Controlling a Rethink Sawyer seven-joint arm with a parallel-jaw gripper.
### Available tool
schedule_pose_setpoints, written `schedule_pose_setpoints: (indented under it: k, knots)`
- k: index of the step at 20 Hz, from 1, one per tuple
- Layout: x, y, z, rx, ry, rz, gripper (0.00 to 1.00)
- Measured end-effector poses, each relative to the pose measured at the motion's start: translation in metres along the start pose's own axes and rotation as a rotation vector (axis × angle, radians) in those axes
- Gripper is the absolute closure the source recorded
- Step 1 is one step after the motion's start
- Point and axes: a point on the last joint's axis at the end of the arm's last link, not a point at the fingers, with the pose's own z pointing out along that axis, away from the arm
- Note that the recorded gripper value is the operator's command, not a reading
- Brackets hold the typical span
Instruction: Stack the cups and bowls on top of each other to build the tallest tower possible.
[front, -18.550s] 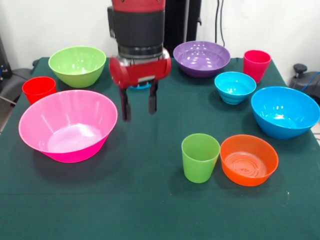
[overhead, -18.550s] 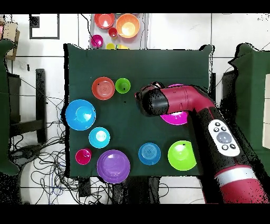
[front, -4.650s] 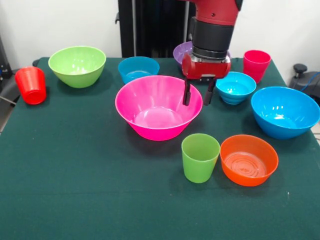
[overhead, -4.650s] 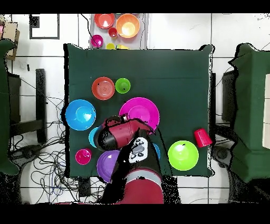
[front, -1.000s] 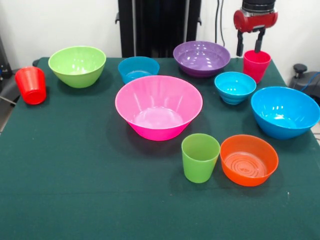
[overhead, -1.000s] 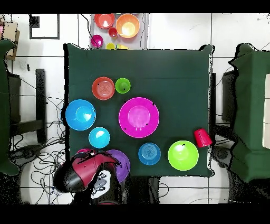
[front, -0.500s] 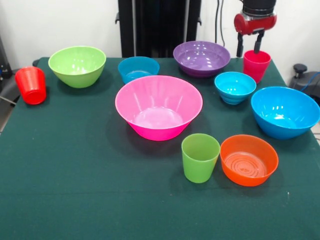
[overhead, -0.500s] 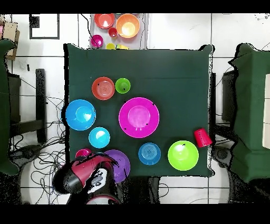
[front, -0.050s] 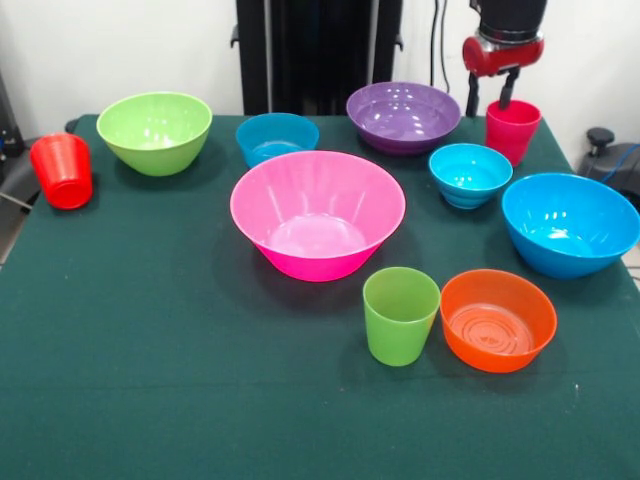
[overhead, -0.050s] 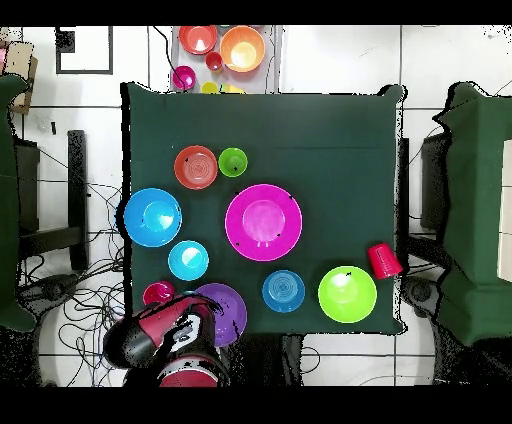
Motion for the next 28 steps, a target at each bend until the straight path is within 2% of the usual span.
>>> schedule_pose_setpoints:
  k: [9,10,18,22,24,28]
  knots:
    - [0.007,-0.001,0.007,-0.001,0.023,0.004,0.0]
    - [0.007,-0.001,0.007,0.0,0.023,0.005,1.0]
    - [0.006,-0.003,0.005,0.002,0.018,0.006,1.0]
    - [-0.002,-0.005,-0.002,0.006,-0.005,0.009,1.0]
    - [-0.009,-0.008,-0.01,0.011,-0.029,0.012,1.0]
    - [-0.02,-0.013,-0.024,0.015,-0.047,0.023,1.0]
